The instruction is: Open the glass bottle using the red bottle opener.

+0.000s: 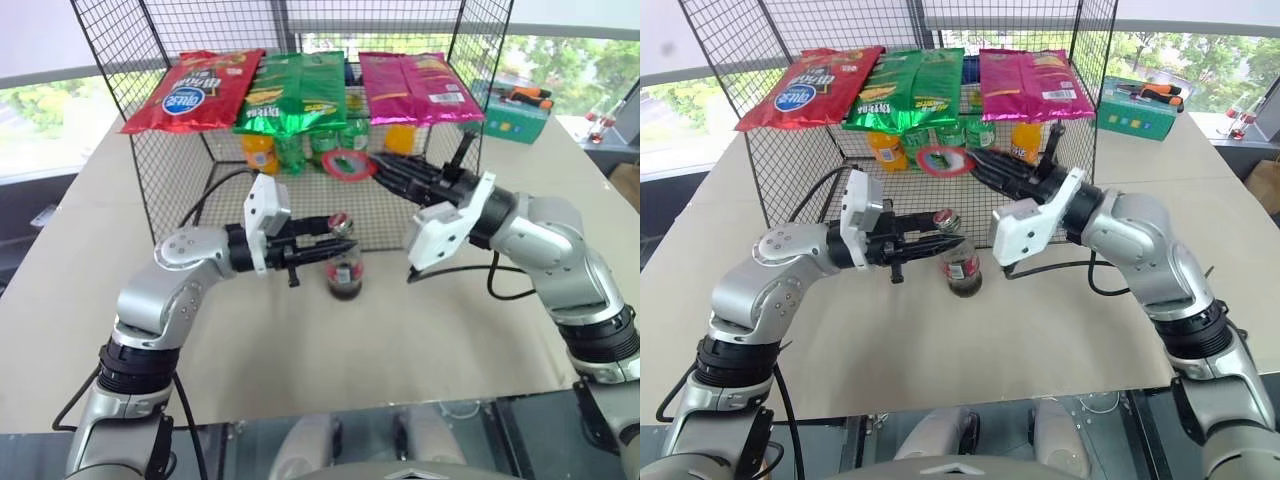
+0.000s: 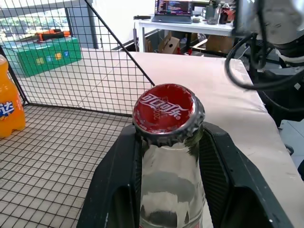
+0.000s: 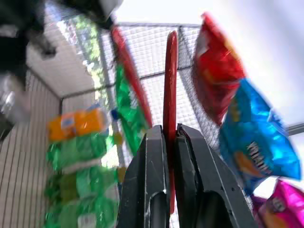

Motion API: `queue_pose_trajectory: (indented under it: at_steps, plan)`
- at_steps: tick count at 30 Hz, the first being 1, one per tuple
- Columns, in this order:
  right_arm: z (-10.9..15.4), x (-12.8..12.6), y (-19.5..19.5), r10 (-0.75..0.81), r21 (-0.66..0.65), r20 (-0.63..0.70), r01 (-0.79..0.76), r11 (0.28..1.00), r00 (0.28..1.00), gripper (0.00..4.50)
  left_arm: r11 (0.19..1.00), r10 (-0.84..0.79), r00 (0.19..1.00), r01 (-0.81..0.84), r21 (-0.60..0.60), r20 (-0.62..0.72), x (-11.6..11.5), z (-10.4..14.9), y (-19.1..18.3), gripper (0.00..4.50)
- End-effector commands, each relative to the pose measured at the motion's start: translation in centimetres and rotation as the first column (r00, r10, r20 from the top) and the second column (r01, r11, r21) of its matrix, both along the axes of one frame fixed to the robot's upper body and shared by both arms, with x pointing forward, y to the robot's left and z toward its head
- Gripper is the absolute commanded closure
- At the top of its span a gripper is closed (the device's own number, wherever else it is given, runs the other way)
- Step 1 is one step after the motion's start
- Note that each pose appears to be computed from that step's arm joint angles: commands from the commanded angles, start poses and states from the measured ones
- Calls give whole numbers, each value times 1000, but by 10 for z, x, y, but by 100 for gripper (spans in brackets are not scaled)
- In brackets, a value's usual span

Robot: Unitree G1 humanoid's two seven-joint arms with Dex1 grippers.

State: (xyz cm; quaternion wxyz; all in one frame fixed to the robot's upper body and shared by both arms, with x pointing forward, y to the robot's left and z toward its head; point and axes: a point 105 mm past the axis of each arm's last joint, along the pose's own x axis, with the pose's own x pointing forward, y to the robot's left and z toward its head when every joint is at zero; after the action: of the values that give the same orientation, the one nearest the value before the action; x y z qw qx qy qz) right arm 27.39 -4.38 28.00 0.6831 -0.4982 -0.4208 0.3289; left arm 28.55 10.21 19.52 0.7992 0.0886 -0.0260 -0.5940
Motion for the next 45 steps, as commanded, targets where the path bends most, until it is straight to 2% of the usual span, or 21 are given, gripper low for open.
queue_pose_trajectory:
  at_steps: [1,3,4,6,8,11,12,16,21,23,25,27,28,31,33,36,39,42,45]
  plan:
    - [2,-8,-13,-24,84,-82,31,996,996,450,1000,2,1000,-2,17,-23,-3,-7,3,336]
    - [-10,-6,-21,-35,145,-216,68,987,976,450,1000,3,1000,-2,11,-19,-3,-6,3,336]
    - [-21,-4,-27,-25,203,-345,101,974,938,450,1000,3,1000,-3,10,-17,-4,-6,3,336]
    - [-56,-5,-36,63,320,-641,192,928,765,450,1000,5,1000,-5,6,-14,-4,-6,3,336]
    - [-93,-12,-40,99,310,-815,285,907,571,450,1000,6,1000,-6,4,-9,-5,-6,3,336]
    - [-127,-19,-44,151,295,-923,399,868,354,450,1000,6,1000,-6,2,-6,-5,-7,2,336]
    - [-127,-19,-43,166,306,-924,407,861,345,450,1000,6,1000,-6,-2,-5,-5,-6,2,336]
    - [-106,-12,-44,266,418,-892,442,793,365,450,999,30,999,-30,-42,-17,-2,-2,3,336]
    - [-107,-8,-51,192,367,-901,450,814,388,450,997,38,997,-43,-68,-61,-5,-6,5,336]
    - [-106,-7,-52,184,363,-900,448,817,395,450,998,17,998,-20,-60,-55,-11,-6,3,336]
    - [-105,-7,-53,181,366,-897,446,817,404,450,998,40,998,-43,-55,-47,-8,-6,6,336]
    - [-104,-6,-53,166,360,-894,445,820,416,450,1000,-11,1000,11,-9,-16,-15,-8,3,336]
    - [-104,-5,-53,164,359,-893,445,821,419,450,1000,-3,1000,3,-28,-22,-15,-6,2,336]
    - [-104,-4,-52,160,359,-891,442,822,425,450,996,71,997,-73,-51,-40,-3,-5,9,336]
    - [-104,-4,-51,154,357,-888,439,825,433,450,1000,14,999,-15,-15,-31,-12,-9,4,336]
    - [-102,-4,-50,154,362,-882,429,828,446,450,996,77,997,-78,-32,-30,0,-6,11,336]
    - [-97,-4,-48,164,376,-868,406,833,468,450,999,-35,998,34,-14,-47,-24,-9,0,336]
    - [-87,-7,-45,168,388,-837,349,853,521,450,997,71,997,-73,-41,-29,-2,-3,10,336]
    - [-67,-15,-35,186,410,-753,229,883,631,450,1000,-22,999,22,-16,-43,-20,-8,-1,336]
